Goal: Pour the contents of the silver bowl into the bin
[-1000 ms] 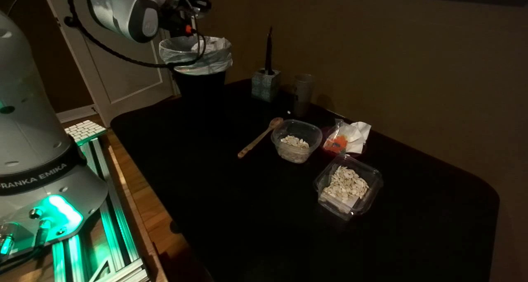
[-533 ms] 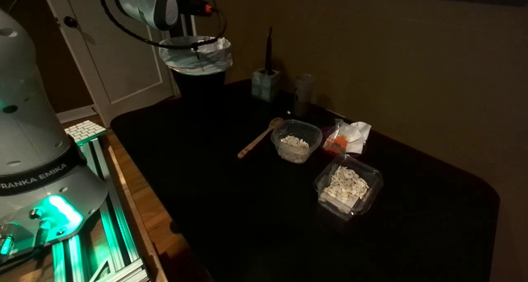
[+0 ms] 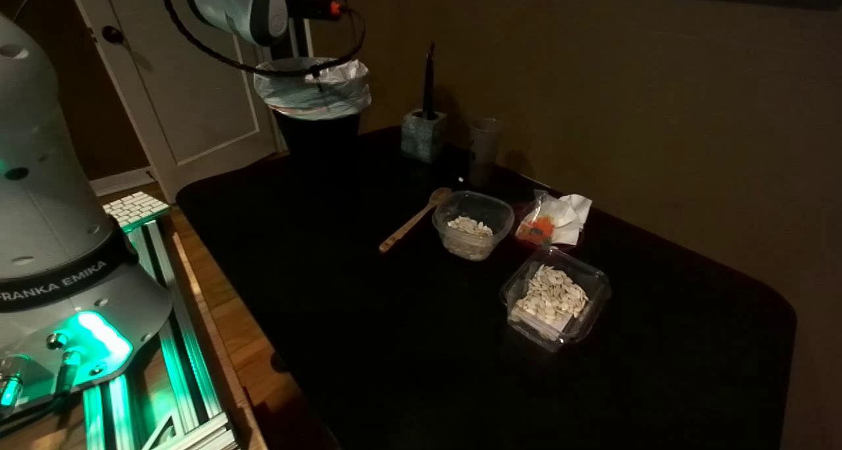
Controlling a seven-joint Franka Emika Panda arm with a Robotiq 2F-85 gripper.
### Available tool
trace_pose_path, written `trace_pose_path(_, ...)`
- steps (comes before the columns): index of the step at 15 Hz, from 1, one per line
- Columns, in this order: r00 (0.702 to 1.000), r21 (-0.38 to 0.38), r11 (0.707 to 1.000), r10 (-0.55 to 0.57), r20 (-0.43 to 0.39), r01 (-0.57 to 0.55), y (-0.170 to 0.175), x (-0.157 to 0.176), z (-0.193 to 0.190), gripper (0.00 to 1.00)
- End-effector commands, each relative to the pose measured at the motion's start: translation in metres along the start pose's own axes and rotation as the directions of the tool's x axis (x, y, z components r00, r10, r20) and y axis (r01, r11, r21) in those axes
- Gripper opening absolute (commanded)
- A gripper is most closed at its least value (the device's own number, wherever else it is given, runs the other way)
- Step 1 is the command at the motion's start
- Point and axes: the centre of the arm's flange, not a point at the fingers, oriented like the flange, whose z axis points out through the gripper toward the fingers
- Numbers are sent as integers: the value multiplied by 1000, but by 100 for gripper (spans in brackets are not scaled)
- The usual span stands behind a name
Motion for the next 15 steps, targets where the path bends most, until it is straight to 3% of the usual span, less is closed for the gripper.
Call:
trace_pose_path(1,982,12,999,-26,-185,29,1,20,-5,1)
trace_pose_path(5,955,26,996,-73,-286,84,9,60,-5,1)
trace_pose_path(9,946,33,992,-108,-305,124,11,61,-6,1)
trace_pose_path(12,922,19,982,-172,-348,190,10,69,-7,1)
trace_pose_path(13,923,9,988,-140,-359,153,10,78,-7,1)
trace_pose_path(14,901,14,972,-213,-377,236,7,78,-6,1)
trace_pose_path(15,907,-6,984,-165,-386,177,11,89,-6,1)
